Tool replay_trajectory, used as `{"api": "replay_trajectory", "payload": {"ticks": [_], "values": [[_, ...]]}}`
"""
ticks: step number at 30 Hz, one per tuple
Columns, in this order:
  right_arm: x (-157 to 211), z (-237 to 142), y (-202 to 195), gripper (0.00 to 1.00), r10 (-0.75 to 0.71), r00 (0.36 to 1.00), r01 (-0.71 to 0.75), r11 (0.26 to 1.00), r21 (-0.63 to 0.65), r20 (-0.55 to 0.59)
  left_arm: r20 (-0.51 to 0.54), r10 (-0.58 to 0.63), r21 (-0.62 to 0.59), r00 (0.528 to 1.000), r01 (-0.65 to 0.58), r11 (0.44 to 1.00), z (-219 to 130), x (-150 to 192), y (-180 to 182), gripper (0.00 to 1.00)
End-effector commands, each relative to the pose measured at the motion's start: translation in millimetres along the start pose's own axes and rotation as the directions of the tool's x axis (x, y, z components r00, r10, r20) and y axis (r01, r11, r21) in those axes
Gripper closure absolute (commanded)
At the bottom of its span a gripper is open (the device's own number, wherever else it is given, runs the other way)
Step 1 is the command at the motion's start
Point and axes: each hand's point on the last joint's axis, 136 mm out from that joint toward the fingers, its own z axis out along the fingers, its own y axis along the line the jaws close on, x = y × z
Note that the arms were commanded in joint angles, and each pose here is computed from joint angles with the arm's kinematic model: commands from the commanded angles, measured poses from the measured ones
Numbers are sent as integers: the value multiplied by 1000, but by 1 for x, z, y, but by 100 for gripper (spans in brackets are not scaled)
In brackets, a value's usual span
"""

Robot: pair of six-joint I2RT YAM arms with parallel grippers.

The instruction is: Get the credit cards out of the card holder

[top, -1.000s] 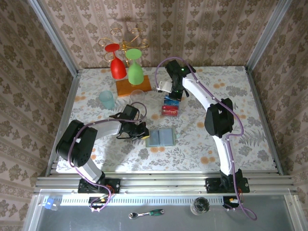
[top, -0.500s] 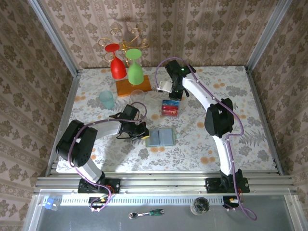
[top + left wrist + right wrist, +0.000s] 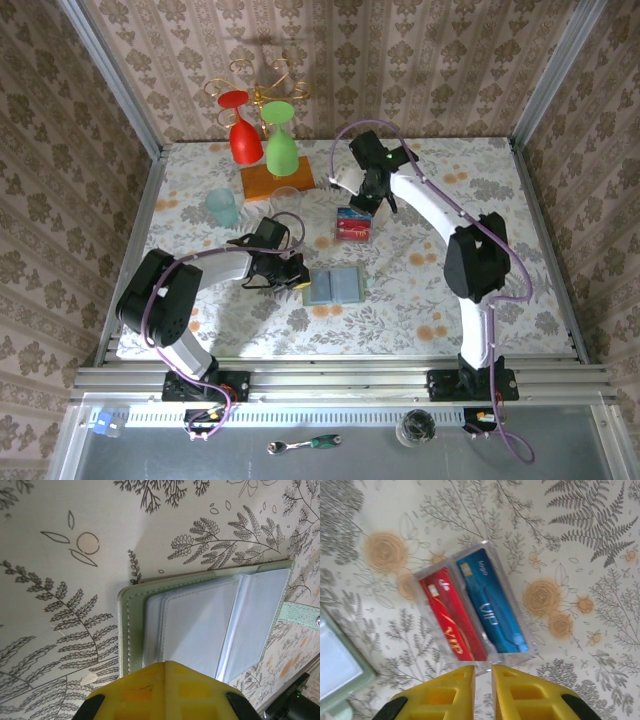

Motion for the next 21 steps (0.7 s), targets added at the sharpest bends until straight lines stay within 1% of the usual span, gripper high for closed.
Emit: {"api": "replay_trajectory", "payload": {"ticks": [1,6,8,10,15,16,18,21], "values": [[-22,-16,18,85,132,984,-129,991,-28,122,27,20,12,999,-20,1000,-9,-6,-9,97],[-23,-14,47,87,266,950,-258,964,-68,162,26,22,9,999,-22,1000,-8,-3,-8,97],[-25,-11,56,89,354,919,-344,935,-88,173,25,26,8,999,-27,1000,-7,-2,-8,98],[-27,-9,71,90,433,885,-414,900,-134,171,22,28,4,999,-28,1000,-7,-1,-7,98],[-26,-6,106,90,547,824,-516,832,-204,148,22,35,-11,999,-35,999,-7,3,-5,98],[-29,-7,111,91,574,804,-538,813,-222,156,23,37,-13,999,-37,999,-7,4,-5,98],[-28,-5,123,92,622,771,-579,773,-258,134,24,40,-19,999,-40,999,-7,6,-4,98],[-24,-1,137,92,701,710,-651,692,-313,72,26,42,-32,999,-41,999,-8,7,-2,98]]}}
